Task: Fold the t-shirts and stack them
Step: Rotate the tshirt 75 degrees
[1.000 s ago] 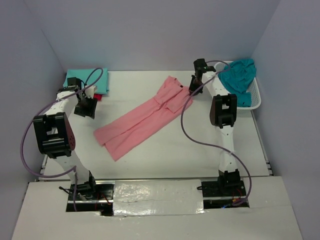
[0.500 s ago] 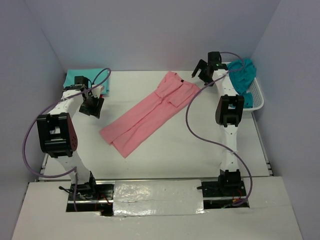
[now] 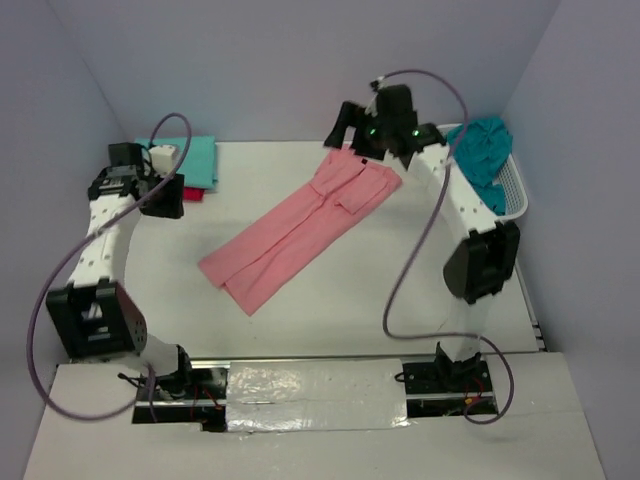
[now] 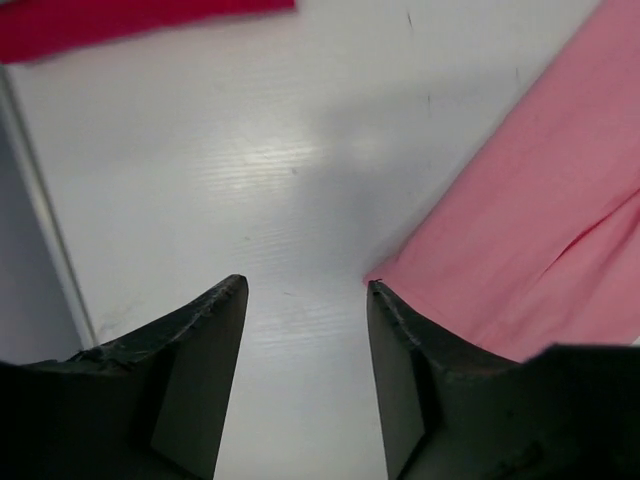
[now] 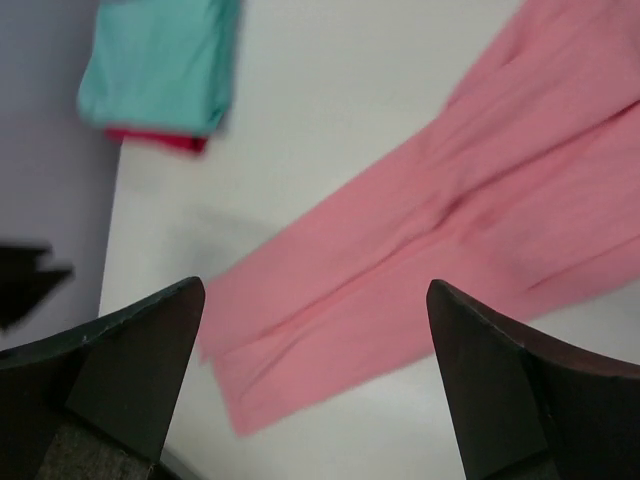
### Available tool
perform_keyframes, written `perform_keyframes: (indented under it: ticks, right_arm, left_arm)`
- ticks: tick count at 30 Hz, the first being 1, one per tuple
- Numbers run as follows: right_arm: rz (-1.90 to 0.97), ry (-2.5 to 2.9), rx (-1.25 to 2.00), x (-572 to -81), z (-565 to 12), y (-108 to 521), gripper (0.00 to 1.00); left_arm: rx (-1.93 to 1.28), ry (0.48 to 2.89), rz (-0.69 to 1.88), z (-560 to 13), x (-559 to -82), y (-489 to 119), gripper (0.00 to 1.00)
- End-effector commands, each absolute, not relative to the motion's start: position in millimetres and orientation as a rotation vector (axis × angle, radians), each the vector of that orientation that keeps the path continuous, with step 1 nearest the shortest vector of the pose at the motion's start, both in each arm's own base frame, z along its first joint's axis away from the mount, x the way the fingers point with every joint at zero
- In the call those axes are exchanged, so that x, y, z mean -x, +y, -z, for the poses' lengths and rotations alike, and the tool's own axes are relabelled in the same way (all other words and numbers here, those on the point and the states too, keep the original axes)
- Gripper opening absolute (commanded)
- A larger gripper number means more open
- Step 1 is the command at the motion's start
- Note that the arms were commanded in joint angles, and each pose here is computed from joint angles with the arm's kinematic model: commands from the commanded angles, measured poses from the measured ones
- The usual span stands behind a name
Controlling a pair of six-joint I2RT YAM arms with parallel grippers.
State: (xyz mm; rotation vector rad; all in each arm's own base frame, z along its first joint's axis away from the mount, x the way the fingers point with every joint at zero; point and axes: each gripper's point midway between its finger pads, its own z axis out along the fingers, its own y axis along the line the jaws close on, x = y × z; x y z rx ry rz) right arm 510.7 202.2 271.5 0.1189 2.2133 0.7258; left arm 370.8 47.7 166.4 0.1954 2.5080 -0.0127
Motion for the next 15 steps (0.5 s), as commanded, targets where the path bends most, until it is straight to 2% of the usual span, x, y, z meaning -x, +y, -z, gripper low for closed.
perform_keyframes:
  ticks: [1, 2, 3, 4, 6, 7, 9, 11, 13, 14, 15]
  right_arm:
    - [-0.727, 2.186, 0.081, -420, -290, 267, 1.0]
    - [-0.758, 2.175, 0.061, -406, -289, 277, 1.0]
    - [-0.882, 2.227, 0.084, -369, -264, 286, 1.0]
    - [-1.027, 2.13, 0.076, -366, -274, 300, 1.0]
    - [-1.198, 2.219, -0.003, -324, -232, 315, 1.0]
    - [-1.166, 2.219, -0.021, -314, -224, 321, 1.0]
    - [-1.058, 2.257, -0.081, -290, -206, 328, 0.93]
    - [-0.973, 2.342, -0.104, -257, -177, 350, 0.5]
    - [-1.011, 2.427, -0.177, -229, -158, 372, 0.24]
    - [-1.0, 2.479, -0.197, -219, -139, 380, 0.24]
    - [-1.014, 2.491, -0.217, -213, -135, 389, 0.35]
  left_arm:
    - [-0.086, 2.233, 0.045, -245, -356, 53, 0.64]
    - [-0.131, 2.124, -0.011, -278, -344, 54, 0.67]
    - [-0.148, 2.103, -0.045, -286, -335, 55, 0.7]
    - [-0.168, 2.096, -0.072, -291, -327, 56, 0.76]
    - [-0.148, 2.138, -0.166, -289, -307, 66, 0.78]
    - [-0.129, 2.163, -0.19, -284, -300, 70, 0.78]
    - [-0.084, 2.216, -0.225, -272, -290, 77, 0.78]
    - [-0.047, 2.246, -0.234, -267, -282, 79, 0.78]
    - [-0.037, 2.24, -0.223, -267, -279, 77, 0.78]
    - [-0.027, 2.241, -0.211, -267, -279, 75, 0.78]
    - [-0.033, 2.245, -0.196, -265, -278, 73, 0.78]
